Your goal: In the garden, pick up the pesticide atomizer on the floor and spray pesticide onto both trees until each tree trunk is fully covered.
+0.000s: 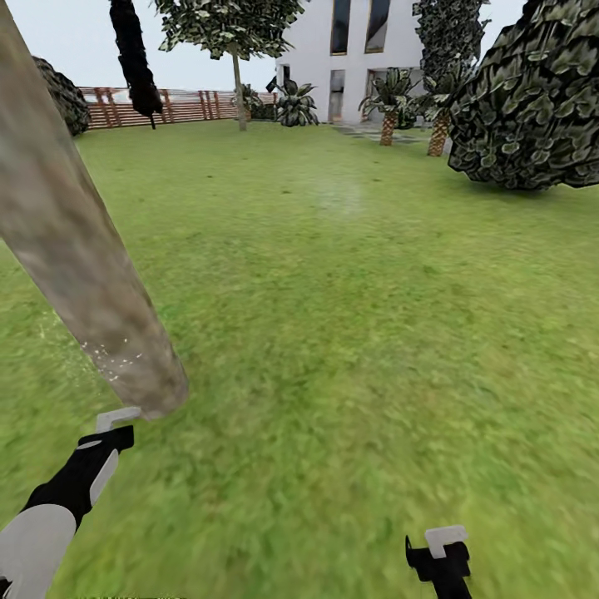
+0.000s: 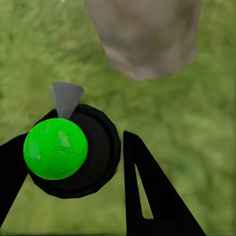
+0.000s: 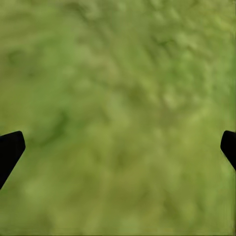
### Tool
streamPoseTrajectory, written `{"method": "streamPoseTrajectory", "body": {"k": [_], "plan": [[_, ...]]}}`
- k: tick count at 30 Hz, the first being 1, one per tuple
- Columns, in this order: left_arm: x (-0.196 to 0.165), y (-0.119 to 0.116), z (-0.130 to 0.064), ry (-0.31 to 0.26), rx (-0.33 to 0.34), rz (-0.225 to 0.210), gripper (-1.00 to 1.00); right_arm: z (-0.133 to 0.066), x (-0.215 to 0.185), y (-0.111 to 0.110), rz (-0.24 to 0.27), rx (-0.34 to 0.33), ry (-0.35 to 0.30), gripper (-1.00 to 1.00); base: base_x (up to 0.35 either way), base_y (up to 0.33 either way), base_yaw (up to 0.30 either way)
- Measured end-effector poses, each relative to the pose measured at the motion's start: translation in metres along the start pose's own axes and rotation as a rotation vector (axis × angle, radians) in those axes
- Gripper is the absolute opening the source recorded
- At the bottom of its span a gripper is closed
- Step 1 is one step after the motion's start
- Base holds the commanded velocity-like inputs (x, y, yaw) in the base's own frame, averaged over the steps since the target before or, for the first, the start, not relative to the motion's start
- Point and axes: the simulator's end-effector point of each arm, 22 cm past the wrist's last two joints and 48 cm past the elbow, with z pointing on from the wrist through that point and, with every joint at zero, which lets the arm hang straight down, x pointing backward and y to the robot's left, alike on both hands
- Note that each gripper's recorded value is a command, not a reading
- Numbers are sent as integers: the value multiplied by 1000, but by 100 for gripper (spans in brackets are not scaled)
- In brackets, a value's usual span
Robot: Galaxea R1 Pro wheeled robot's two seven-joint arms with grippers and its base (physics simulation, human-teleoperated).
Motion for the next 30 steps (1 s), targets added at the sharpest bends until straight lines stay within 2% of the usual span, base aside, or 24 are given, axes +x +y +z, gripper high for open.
{"method": "streamPoseTrajectory", "body": {"k": [18, 30], "plan": [[1, 0, 0, 3, 0, -1, -100, 0, 0, 0, 0, 0, 0, 100, 89, -264, 275], [3, -13, -2, 4, 18, -11, -100, 0, 1, -3, -3, 4, 1, 100, 80, -254, 21]]}}
